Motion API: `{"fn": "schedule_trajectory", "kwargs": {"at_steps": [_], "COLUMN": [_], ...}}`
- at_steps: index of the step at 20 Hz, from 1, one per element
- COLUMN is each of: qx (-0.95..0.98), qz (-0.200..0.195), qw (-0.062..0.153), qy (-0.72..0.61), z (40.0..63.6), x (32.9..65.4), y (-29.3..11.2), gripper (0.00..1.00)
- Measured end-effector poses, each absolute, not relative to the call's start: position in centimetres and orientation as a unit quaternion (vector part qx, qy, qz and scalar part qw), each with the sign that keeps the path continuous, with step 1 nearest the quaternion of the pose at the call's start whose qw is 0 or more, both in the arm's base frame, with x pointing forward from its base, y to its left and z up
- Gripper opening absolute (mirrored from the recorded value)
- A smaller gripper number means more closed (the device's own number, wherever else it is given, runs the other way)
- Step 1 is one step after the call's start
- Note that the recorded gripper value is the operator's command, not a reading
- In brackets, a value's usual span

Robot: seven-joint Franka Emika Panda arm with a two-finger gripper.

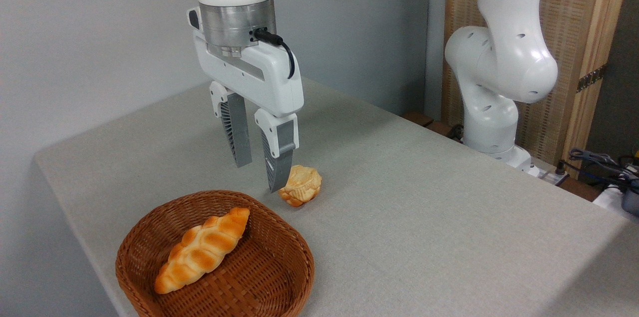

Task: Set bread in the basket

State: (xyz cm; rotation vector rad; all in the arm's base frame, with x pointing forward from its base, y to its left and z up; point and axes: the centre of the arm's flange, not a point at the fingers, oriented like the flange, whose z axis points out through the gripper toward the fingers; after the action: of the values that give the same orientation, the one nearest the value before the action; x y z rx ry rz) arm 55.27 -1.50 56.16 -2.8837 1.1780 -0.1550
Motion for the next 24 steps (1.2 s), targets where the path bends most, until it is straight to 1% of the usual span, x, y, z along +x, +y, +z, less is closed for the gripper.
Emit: {"fn": "schedule_trajectory", "kwargs": {"at_steps": [19,24], "qx": [-0.926,-0.926], "qz": [-0.05,-0.052], "qw": [0.011,0.004], "qy": [0.375,0.373], "z": [56.17,56.17], "x": [55.28,55.28], "y": [-1.16,-1.25], "gripper": [1.0,1.0]}}
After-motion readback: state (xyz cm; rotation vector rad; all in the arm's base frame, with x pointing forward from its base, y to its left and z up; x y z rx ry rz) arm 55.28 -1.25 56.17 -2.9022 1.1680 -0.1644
